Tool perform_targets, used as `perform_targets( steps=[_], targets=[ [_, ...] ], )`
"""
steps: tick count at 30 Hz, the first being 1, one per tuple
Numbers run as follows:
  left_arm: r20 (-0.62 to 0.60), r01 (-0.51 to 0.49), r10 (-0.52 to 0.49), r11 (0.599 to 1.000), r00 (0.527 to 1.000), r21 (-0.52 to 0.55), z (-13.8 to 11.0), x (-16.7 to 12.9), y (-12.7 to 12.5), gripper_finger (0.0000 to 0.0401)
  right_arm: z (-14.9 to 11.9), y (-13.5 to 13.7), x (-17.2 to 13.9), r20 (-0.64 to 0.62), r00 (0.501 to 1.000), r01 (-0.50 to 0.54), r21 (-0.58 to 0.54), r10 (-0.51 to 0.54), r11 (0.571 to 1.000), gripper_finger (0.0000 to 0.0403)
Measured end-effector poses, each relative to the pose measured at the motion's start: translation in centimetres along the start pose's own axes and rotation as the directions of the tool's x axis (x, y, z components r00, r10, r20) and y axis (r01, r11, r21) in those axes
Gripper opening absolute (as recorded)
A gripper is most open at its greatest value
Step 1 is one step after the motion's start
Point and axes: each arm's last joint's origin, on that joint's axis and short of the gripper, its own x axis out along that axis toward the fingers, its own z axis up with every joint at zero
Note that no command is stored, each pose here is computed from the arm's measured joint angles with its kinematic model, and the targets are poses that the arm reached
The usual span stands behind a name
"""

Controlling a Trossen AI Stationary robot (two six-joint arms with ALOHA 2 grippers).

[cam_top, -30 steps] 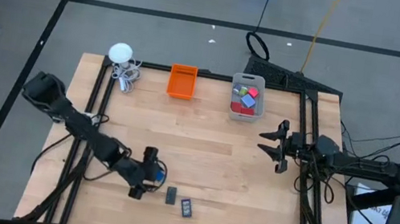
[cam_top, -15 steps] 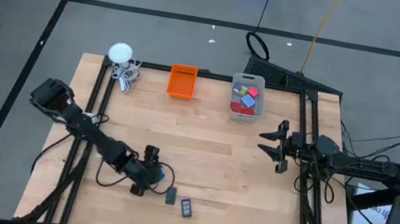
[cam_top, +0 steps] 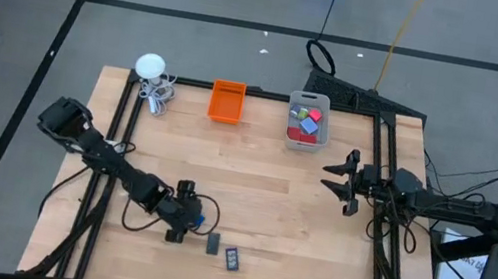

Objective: Pick & Place Office items
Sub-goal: Put the top blue digital timer into the orange bin

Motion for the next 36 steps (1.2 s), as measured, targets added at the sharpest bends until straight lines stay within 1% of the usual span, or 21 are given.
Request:
perform_targets(
  steps=[2,6,11,18,22,24,28,30,33,36],
  targets=[
    [0.002,0.001,-0.001,1.0,1.0,-0.001,0.0,0.0,0.0,0.0272,0.0,0.0,0.0,0.0,1.0,0.0,0.0,0.0,1.0,0.0171],
    [-0.002,0.009,-0.009,1.0,1.0,-0.007,0.0,0.0,-0.1,0.0222,0.0,0.0,0.0,0.0,1.0,0.0,0.0,0.0,1.0,0.0171],
    [0.006,0.008,-0.007,0.997,1.0,-0.08,0.0,0.0,-0.1,0.0156,0.0,0.0,0.0,0.0,1.0,0.0,0.0,0.0,1.0,0.0171],
    [0.024,0.016,-0.011,0.978,1.0,-0.206,0.2,0.1,-0.1,0.0154,0.0,0.0,0.0,0.0,1.0,0.0,0.0,0.0,1.0,0.0171],
    [0.028,0.007,0.0,0.965,1.0,-0.264,0.2,0.1,-0.1,0.0175,0.0,0.0,0.0,0.0,1.0,0.0,0.0,0.0,1.0,0.0171],
    [0.032,0.0,0.009,0.963,0.999,-0.269,0.2,0.1,-0.1,0.0177,0.0,0.0,0.0,0.0,1.0,0.0,0.0,0.0,1.0,0.0171],
    [0.036,-0.003,0.013,0.964,0.999,-0.265,0.2,0.1,-0.1,0.0154,0.0,0.0,0.0,0.0,1.0,0.0,0.0,0.0,1.0,0.0171],
    [0.044,-0.006,0.019,0.964,0.999,-0.267,0.3,0.1,-0.1,0.0154,0.0,0.0,0.0,0.0,1.0,0.0,0.0,0.0,1.0,0.0171],
    [0.075,-0.001,0.022,0.963,0.997,-0.268,0.5,-0.1,-0.1,0.0154,0.0,0.0,0.0,0.0,1.0,0.0,0.0,0.0,1.0,0.0171],
    [0.131,0.02,0.012,0.971,0.991,-0.24,1.0,-0.3,-0.1,0.0154,0.0,0.0,0.0,0.0,1.0,0.0,0.0,0.0,1.0,0.0171]
  ],
)
